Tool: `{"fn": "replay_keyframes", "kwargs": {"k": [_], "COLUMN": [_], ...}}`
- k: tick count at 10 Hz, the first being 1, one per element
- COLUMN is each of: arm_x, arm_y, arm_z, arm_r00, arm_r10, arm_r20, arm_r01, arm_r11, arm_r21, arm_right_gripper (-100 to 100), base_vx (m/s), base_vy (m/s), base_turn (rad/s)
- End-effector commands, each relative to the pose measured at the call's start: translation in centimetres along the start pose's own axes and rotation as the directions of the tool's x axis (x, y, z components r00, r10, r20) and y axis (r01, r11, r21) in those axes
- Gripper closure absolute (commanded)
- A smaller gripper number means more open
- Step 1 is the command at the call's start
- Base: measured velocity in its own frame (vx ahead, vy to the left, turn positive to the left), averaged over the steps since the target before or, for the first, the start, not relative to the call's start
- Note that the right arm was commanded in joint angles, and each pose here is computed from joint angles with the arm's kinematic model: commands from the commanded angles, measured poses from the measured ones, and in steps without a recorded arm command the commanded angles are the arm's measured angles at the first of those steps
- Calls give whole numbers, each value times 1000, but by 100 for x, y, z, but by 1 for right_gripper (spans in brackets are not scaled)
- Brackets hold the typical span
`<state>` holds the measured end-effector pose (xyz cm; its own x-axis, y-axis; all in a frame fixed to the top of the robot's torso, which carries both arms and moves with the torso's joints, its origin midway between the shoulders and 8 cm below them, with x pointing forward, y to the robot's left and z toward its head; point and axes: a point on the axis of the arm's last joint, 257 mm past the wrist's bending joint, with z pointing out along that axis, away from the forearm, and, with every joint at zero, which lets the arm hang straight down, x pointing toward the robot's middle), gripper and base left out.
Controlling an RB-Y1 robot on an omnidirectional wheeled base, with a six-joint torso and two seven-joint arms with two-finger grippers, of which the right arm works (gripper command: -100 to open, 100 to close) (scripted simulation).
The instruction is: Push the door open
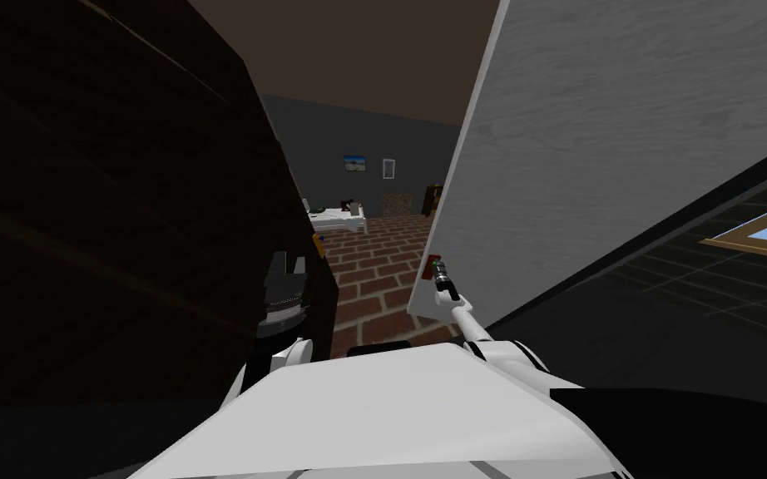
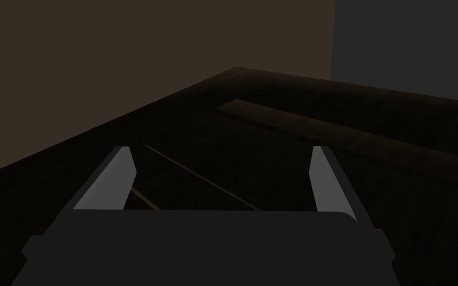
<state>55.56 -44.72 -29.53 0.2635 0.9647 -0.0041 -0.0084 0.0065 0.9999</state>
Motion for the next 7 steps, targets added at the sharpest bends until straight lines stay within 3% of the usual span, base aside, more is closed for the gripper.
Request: {"fn": "replay_keyframes", "kwargs": {"k": [1, 5, 6, 7], "arm_x": [-81, -79, -67, -161], "arm_y": [48, -2, -32, -13], "arm_z": [37, 69, 40, 41], "arm_r00": [1000, 999, 999, 998], "arm_r10": [-3, 3, 1, 1], "arm_r20": [24, 54, 48, 66], "arm_r01": [4, -3, -2, -2], "arm_r11": [1000, 1000, 1000, 1000], "arm_r21": [-7, 7, 12, 9], "arm_right_gripper": [100, 100, 100, 100], "base_vx": [144, 177, 81, 122], "base_vy": [60, 44, 8, -3], "base_turn": [-84, -69, -16, -31]}}
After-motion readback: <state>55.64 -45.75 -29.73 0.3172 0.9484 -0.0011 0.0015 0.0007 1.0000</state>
